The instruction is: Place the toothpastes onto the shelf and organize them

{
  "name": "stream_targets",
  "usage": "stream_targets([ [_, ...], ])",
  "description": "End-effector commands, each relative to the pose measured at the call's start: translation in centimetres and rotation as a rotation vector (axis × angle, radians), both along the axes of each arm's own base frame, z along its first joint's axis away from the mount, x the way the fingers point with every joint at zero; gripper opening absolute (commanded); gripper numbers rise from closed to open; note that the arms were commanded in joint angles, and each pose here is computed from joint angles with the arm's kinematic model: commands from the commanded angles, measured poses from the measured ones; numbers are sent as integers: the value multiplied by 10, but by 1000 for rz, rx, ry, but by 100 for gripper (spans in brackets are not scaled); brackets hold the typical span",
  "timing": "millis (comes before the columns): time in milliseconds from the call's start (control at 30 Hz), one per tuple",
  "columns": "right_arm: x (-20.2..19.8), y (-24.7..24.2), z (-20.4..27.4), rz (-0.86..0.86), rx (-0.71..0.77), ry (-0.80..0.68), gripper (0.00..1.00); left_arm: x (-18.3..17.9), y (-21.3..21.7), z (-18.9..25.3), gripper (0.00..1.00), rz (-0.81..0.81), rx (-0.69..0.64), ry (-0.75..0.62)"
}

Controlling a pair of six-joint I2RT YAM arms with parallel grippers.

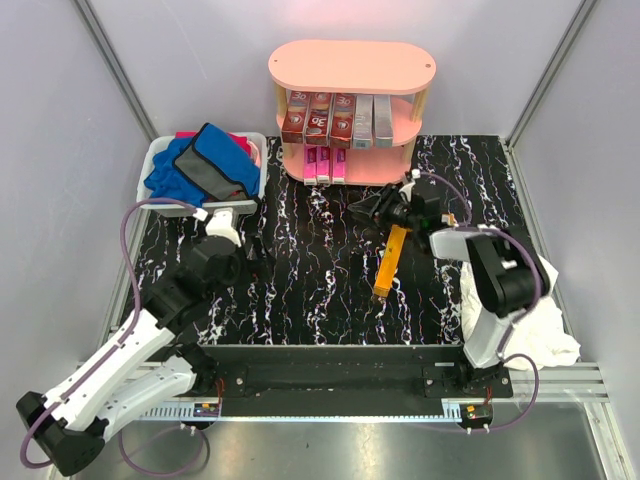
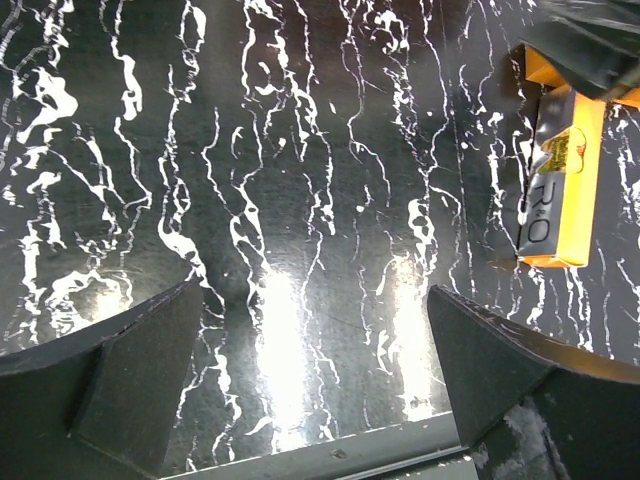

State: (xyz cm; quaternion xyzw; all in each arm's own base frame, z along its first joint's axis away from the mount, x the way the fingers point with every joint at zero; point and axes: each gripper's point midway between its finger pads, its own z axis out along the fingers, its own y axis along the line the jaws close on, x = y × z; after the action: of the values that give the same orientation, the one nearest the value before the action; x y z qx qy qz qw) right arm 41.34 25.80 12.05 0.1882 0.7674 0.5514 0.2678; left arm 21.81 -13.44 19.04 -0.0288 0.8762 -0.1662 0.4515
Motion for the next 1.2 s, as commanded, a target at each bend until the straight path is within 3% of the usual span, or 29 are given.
stream_targets([
  [0,-28,-12,48,14,-94,-128,47,9,-24,12,99,-40,-69,-3],
  [133,-53,-42,82,-78,-228,-184,55,17,-49,1,99,-82,-3,49],
  [267,-73,-75,86,-190,-356,-213,83,26,-84,6,99,-140,27,52],
  [433,-82,-109,75,-286,-504,-209,98,43,-135,-2,99,-206,57,76],
  [733,-70,-138,44,-319,-630,-101,98,70,-234,-24,99,-360,62,108],
  [1167,-67,-217,3,-449,-583,94,96,106,-318,-64,99,-470,51,172],
])
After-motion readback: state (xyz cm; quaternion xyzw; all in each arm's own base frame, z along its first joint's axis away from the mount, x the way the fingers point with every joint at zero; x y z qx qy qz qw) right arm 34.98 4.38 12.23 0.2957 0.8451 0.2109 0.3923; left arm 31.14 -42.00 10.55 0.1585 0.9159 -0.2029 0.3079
